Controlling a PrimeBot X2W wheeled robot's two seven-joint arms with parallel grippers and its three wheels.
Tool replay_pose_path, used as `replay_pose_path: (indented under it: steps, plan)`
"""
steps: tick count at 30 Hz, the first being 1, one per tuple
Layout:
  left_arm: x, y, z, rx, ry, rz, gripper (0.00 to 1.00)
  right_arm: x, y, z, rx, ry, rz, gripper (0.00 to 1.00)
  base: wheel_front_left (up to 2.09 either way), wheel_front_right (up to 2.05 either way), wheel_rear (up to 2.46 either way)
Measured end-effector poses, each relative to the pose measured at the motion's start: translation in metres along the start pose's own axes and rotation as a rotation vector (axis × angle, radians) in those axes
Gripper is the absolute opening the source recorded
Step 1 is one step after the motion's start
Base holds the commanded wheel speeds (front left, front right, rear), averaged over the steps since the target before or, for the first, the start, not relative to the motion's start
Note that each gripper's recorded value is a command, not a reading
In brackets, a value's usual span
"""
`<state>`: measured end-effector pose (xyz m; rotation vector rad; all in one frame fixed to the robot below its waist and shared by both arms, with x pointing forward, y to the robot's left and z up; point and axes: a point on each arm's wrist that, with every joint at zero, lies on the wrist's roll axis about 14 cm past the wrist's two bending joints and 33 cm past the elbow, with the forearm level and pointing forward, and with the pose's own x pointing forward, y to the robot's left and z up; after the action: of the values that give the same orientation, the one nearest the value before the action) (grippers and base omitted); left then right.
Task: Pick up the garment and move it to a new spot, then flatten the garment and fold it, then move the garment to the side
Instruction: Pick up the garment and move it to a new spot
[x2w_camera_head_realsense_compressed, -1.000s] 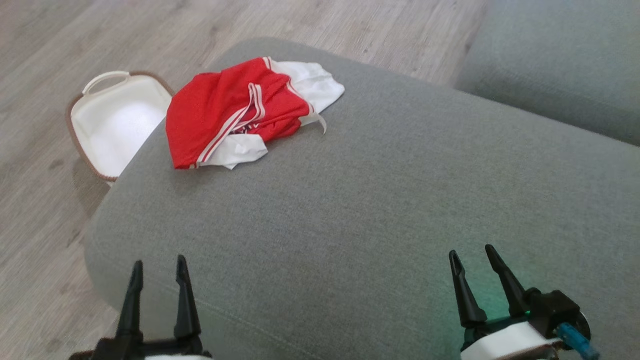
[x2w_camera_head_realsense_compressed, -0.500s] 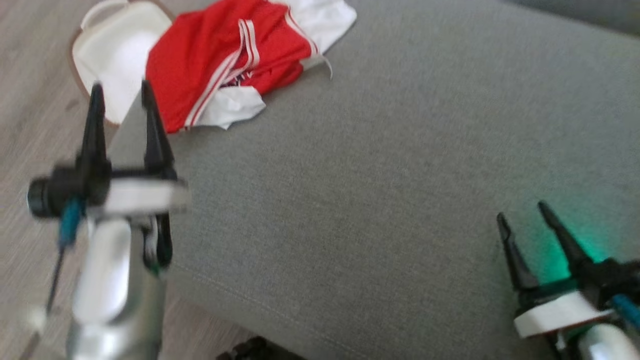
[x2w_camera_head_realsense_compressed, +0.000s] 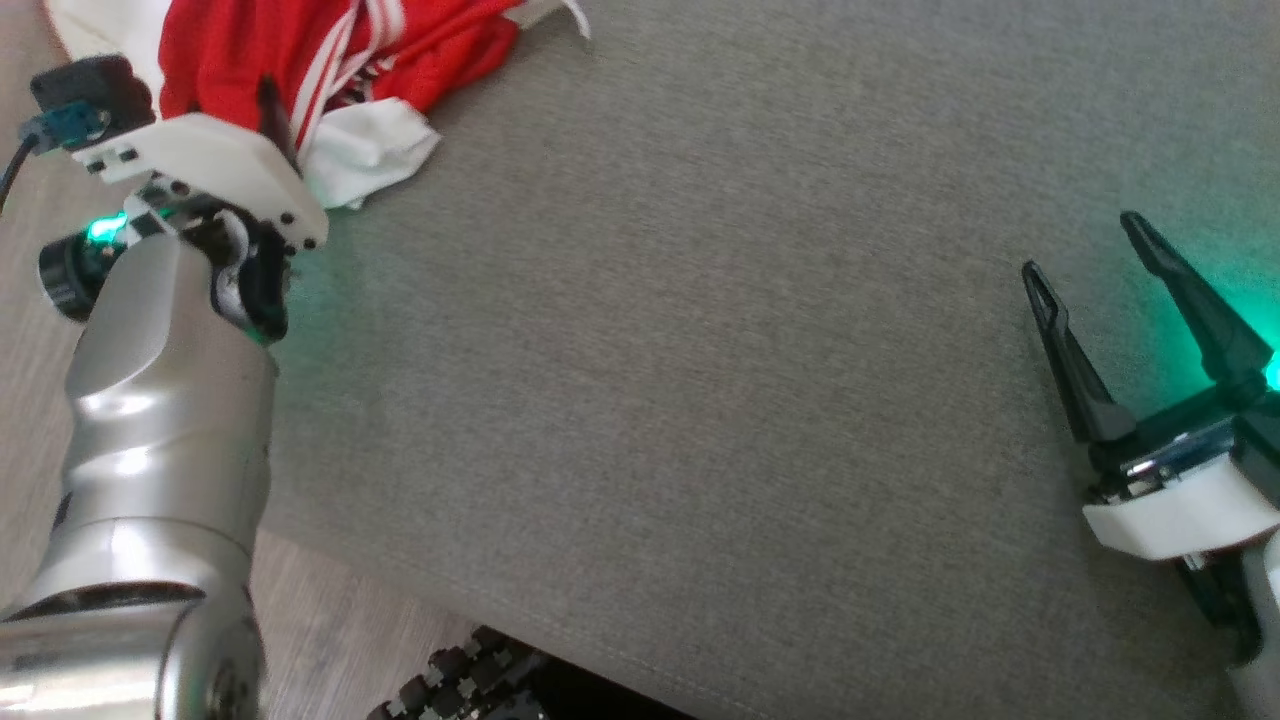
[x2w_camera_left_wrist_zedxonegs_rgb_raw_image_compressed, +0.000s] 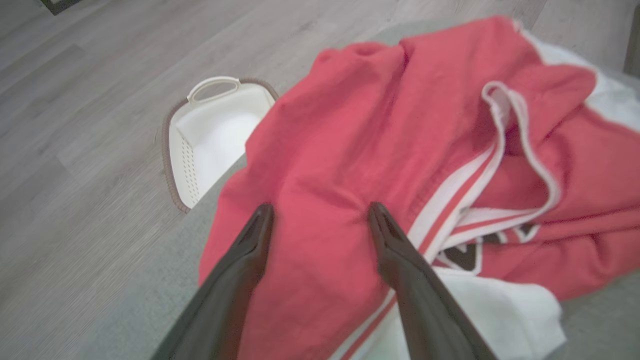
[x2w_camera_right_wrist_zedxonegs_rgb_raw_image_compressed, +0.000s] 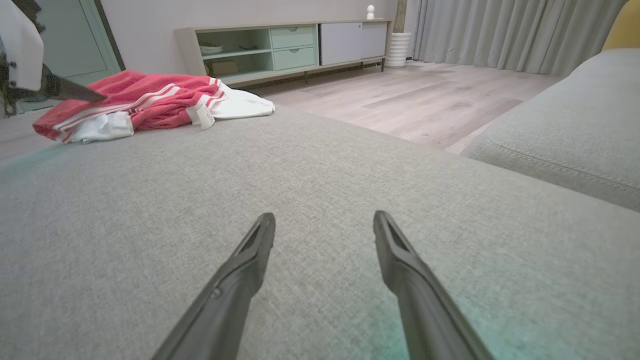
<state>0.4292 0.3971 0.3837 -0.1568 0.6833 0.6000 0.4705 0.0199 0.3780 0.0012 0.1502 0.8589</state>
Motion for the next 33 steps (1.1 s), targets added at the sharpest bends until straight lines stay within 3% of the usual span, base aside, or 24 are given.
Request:
replay_pose_path:
  steps: [5,6,7,8,13,21,33]
  plan:
    - [0.017,0.000,-0.023,0.017,0.077,0.017,1.00,-0.001,-0.013,0.000,0.002,-0.006,-0.027,1.00,0.00,0.00,0.00]
    - [0.020,-0.002,-0.022,0.016,0.072,0.016,0.80,-0.002,-0.015,-0.001,0.006,-0.005,-0.034,1.00,0.00,0.00,0.00]
    - [0.022,-0.004,-0.021,0.010,0.060,0.007,0.22,-0.003,-0.017,-0.001,0.007,-0.006,-0.040,1.00,0.00,0.00,0.00]
    - [0.024,-0.006,-0.020,0.010,0.047,-0.005,0.00,-0.003,-0.019,-0.001,0.006,-0.009,-0.046,1.00,0.00,0.00,0.00]
    - [0.022,-0.017,0.000,0.027,-0.069,-0.069,0.00,-0.006,-0.026,0.003,-0.003,-0.016,-0.072,1.00,0.00,0.00,0.00]
    - [-0.010,-0.023,0.080,0.133,-0.349,-0.154,0.00,-0.026,-0.010,0.017,0.032,-0.045,-0.128,1.00,0.00,0.00,0.00]
    - [-0.108,-0.121,0.169,0.246,-0.666,-0.458,0.00,-0.091,0.023,0.065,0.095,-0.127,-0.288,1.00,0.00,0.00,0.00]
